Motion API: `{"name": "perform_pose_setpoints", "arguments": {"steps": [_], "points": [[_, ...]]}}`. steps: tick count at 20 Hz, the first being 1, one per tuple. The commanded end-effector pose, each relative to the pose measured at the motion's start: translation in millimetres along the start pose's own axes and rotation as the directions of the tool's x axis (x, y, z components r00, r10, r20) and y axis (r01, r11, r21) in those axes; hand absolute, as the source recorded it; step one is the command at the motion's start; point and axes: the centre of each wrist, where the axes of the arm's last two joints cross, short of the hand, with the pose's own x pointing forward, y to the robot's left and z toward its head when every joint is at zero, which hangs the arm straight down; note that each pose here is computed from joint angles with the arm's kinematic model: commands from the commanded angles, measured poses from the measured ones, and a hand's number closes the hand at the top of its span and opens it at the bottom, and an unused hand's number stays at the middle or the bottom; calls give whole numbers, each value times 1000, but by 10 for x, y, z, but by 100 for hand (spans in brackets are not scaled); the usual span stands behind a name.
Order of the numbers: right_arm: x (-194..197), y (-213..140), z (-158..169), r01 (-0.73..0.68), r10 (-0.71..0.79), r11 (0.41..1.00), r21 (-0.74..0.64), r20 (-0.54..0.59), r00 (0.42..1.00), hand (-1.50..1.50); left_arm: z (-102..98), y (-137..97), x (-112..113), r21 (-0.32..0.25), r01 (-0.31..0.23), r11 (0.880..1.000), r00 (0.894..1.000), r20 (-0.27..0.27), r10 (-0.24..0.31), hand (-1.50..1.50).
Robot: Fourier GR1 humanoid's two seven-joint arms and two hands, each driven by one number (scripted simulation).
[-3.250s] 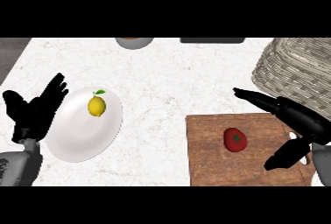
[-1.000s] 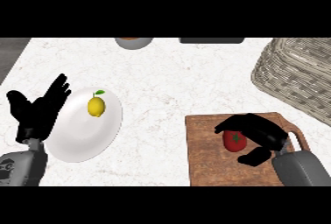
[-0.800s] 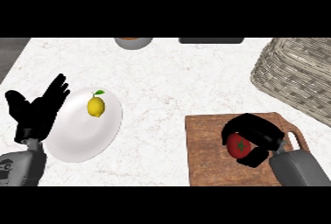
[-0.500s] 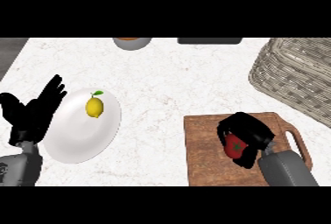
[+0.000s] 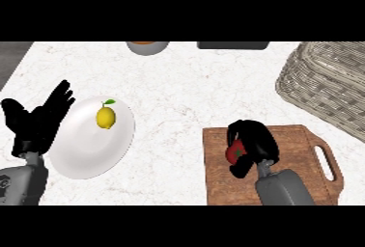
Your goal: Pick the tomato from the cutting board and place it in the basket
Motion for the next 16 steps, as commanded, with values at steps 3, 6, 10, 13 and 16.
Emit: {"name": "perform_pose_setpoints", "arguments": {"steps": [3, 6, 10, 13, 16], "points": [[623, 135, 99, 287, -293, 951, -113, -32, 956, 150, -53, 20, 43, -12, 1, 1000, 1000, 4, -1, 0], [887, 46, 244, 416, -401, 883, -220, 112, 909, 150, -42, -288, -28, -17, -1, 1000, 1000, 1, 1, 0], [1266, -222, 443, 510, -424, 790, -342, 296, 856, 150, -61, -33, -42, 24, -4, 1000, 1000, -7, 5, 0], [1488, -515, 566, 498, -410, 730, -468, 283, 867, 150, 49, 27, -77, 15, -6, 1000, 1000, -24, 6, 0], [1568, -855, 632, 462, -399, 704, -540, 238, 886, 150, -91, 32, 63, -3, -9, 1000, 1000, 0, 9, 0]]}}
